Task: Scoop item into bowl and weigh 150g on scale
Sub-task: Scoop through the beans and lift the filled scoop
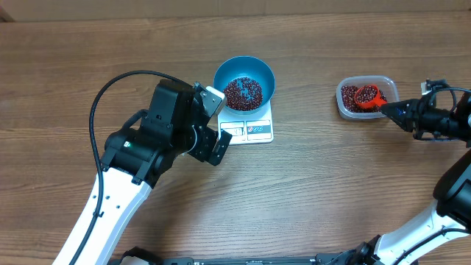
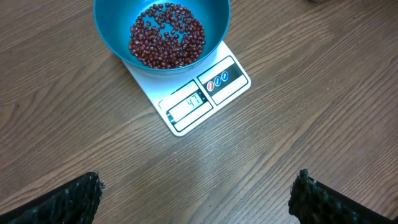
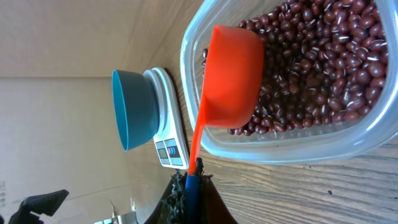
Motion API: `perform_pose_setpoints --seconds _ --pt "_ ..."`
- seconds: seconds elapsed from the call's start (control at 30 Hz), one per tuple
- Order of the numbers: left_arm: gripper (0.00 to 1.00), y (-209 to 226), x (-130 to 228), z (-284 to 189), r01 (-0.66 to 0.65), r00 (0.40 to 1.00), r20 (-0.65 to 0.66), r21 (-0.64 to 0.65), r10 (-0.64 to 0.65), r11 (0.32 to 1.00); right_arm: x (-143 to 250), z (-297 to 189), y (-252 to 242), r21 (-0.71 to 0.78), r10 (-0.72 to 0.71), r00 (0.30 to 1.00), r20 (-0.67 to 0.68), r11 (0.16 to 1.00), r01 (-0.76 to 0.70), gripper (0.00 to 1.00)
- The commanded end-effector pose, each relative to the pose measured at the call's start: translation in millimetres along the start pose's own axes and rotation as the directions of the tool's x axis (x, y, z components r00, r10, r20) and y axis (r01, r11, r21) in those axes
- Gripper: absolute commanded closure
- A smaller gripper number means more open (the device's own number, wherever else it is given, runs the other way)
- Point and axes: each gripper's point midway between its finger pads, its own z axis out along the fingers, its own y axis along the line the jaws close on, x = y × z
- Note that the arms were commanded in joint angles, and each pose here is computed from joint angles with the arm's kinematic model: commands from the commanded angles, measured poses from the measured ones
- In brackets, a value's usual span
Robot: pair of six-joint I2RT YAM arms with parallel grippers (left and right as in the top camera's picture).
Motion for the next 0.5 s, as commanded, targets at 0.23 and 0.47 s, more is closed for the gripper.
perform_pose_setpoints --seconds 0.23,0.47 --pt "0.0 -1 2 0 -0.015 1.0 -0.003 0.013 0.015 1.0 0 1 15 -0.1 -0.03 0.999 0.016 0.994 0.031 0.96" --pt "0.0 -1 2 0 -0.015 1.0 -0.003 0.013 0.015 1.0 3 0 24 -0.148 -0.043 0.999 0.02 0.988 0.045 0.96"
